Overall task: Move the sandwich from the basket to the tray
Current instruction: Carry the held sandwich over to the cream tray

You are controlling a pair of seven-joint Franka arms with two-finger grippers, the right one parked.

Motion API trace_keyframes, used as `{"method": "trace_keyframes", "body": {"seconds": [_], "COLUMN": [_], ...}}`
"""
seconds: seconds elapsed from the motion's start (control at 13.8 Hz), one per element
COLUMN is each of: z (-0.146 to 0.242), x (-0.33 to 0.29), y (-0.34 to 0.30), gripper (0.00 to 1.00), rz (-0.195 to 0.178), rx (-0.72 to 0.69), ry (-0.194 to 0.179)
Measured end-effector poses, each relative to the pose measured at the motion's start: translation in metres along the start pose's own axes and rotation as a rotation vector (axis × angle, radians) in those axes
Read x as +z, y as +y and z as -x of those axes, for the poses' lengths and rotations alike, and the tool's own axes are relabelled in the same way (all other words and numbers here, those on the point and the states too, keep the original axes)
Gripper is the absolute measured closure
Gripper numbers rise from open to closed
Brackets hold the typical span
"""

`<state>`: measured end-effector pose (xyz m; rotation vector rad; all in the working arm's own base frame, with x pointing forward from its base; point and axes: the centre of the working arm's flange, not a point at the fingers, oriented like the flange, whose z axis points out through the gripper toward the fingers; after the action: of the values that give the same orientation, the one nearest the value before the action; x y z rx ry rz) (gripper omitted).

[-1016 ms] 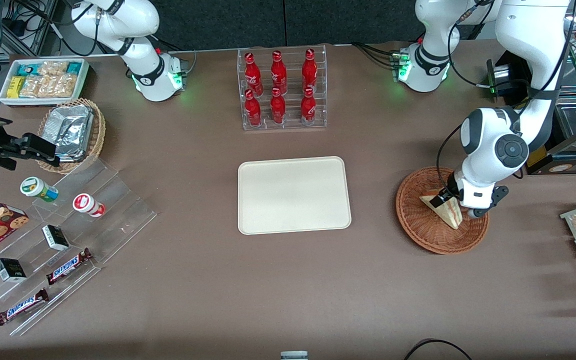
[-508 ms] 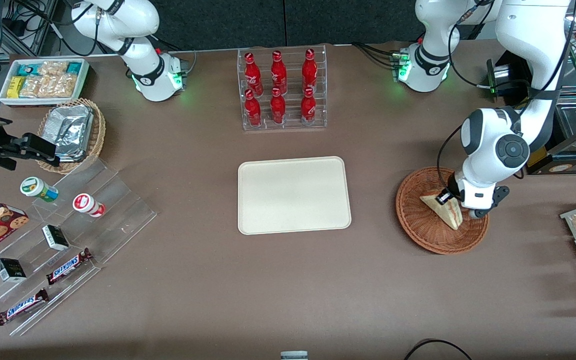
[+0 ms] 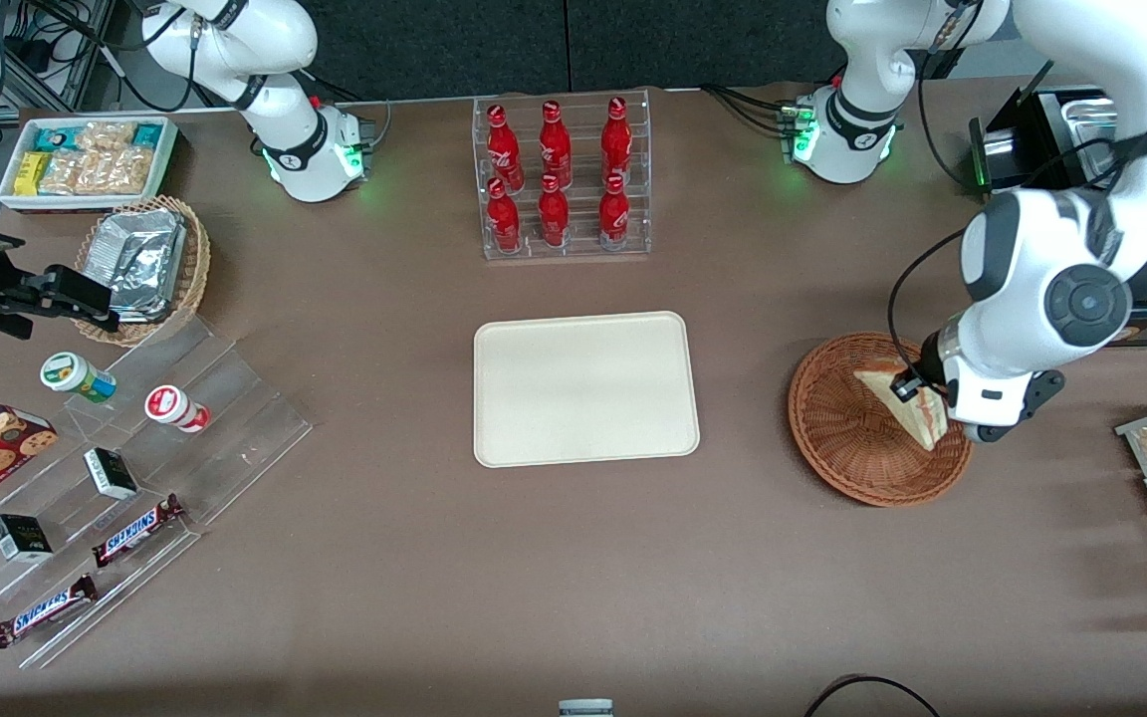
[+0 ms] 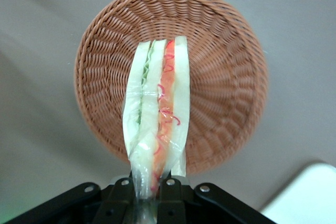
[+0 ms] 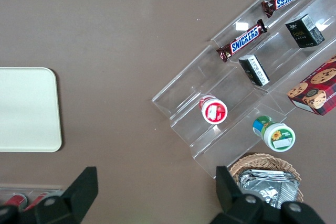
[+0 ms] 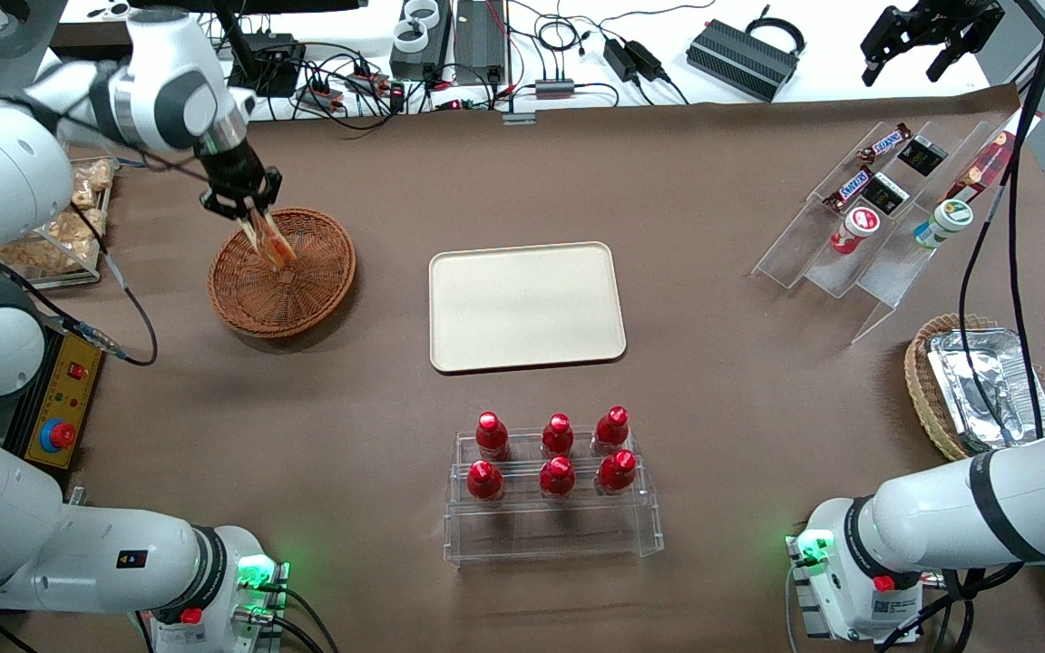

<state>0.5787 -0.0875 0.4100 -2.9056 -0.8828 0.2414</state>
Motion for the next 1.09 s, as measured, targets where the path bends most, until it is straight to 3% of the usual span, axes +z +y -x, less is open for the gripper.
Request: {"method": "trace_keyframes", "body": {"seconds": [0.36,0.87,1.09], "z": [0.084,0.225,0.263], "x": [-0.055,0.002,0.042], "y": [0.079,0.207,0.255], "gripper": [0.85,0.85,0.85], "rz": [-0.013,-0.084,-0.078], "rx": [0.18,0.412,0.454], "ry": [0.036,0.037,0.048]}}
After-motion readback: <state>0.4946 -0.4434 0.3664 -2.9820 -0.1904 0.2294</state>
